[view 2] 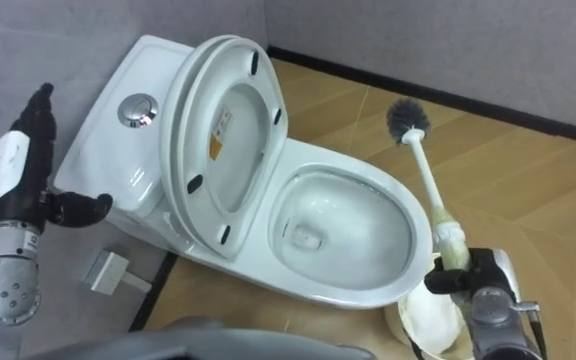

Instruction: Brush toilet

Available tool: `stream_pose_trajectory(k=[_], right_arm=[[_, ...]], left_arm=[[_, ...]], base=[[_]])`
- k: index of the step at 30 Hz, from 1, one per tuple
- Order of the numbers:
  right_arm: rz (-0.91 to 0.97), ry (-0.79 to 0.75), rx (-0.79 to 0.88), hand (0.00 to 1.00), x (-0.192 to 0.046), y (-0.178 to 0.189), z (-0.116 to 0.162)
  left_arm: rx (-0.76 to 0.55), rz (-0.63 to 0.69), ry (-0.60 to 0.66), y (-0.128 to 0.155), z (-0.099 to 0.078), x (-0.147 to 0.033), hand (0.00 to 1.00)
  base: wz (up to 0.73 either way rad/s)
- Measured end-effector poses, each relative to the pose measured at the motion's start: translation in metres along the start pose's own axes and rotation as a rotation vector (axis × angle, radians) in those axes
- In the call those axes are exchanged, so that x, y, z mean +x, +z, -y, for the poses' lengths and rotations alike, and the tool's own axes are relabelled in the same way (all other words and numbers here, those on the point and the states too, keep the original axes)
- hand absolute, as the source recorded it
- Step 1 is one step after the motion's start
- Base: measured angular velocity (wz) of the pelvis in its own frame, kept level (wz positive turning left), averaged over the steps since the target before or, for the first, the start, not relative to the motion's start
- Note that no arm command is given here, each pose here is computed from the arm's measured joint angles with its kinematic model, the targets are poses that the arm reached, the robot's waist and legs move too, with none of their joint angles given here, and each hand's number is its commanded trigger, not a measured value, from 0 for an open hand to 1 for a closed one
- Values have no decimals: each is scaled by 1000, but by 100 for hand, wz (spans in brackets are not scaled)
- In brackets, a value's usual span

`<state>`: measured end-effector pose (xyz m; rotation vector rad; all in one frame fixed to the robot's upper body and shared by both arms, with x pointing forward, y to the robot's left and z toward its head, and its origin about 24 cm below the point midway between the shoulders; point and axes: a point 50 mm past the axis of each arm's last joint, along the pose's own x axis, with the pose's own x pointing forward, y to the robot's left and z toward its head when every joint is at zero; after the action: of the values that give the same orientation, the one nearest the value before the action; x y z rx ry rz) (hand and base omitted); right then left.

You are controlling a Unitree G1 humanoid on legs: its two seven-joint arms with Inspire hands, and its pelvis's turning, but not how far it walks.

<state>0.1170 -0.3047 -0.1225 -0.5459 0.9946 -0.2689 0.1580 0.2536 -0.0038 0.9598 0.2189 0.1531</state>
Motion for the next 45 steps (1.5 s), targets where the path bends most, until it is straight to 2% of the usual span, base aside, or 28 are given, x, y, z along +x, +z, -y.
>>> stream_pose_trajectory(k=[5,12,19,24,35,45], right_arm=[[61,-12,-59,100,-3,5,4],[206,-44,-262,100,-4,30,7],[259,-42,-371,100,-5,38,7],[297,-29,-456,100,-3,48,12],[353,-60,-520,100,-6,60,26],[327,-48,-595,100,-10,44,29]], left_arm=[[0,-34,-47,-8,6,-2,0],[3,-59,-119,-13,13,1,0],[1,-48,-160,-11,15,6,0],[123,-10,-325,-13,27,3,0],[230,-21,-381,-23,25,6,0],[271,-20,-387,-25,23,10,0]], base=[[-7],[-12],[0],[-13],[-6],[-1]])
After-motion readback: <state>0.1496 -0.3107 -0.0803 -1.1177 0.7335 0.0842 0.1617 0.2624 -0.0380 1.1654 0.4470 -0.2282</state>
